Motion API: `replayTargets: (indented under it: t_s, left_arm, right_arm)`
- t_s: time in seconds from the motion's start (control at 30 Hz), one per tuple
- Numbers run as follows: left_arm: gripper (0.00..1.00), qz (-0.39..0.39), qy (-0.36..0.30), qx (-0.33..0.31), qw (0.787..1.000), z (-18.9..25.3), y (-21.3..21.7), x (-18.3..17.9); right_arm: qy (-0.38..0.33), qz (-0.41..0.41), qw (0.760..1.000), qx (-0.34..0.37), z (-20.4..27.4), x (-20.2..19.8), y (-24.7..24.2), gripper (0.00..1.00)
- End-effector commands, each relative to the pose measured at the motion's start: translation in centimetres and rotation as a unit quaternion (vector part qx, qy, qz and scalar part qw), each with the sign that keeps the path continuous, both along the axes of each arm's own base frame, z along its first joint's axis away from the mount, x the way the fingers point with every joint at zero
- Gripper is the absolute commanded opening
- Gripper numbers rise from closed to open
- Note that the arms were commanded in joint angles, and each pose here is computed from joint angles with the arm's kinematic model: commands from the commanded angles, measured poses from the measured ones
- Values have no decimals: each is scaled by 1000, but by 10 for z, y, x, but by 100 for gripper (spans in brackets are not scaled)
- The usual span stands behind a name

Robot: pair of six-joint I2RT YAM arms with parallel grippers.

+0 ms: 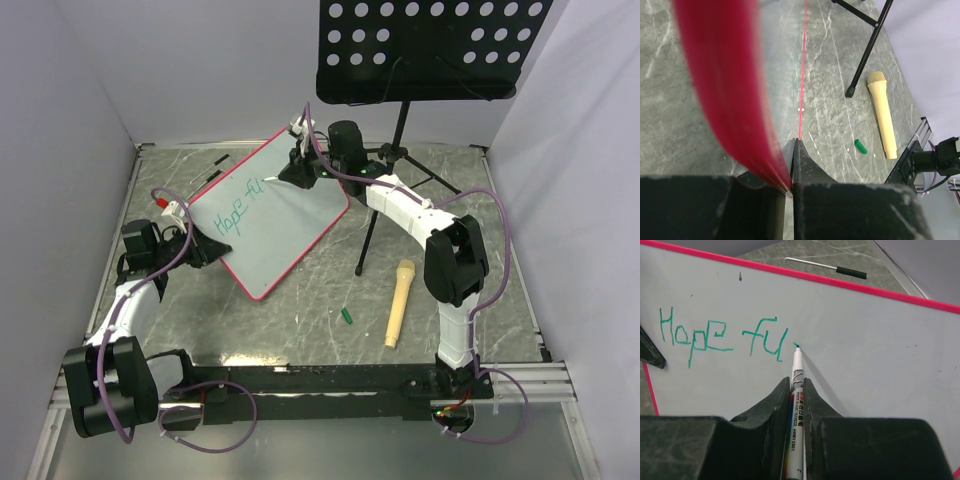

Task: Write a sentence on the whiteboard

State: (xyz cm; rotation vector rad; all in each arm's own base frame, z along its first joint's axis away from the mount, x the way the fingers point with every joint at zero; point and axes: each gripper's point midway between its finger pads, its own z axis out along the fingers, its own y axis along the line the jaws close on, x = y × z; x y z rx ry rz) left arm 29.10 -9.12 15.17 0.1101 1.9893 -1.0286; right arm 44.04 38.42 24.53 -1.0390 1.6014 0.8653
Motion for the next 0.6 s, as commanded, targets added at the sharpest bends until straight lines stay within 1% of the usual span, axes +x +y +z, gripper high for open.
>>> replayTargets:
  t_s: [0.0,0.57]
  left_arm:
    - [1,-3,-67,33,997,22,5,16]
    - [1,-4,-66,33,997,22,5,16]
  right_arm:
    - [-23,-17,1000,4,12,12,-4,0]
    - [-29,-28,999,13,25,21,-2,0]
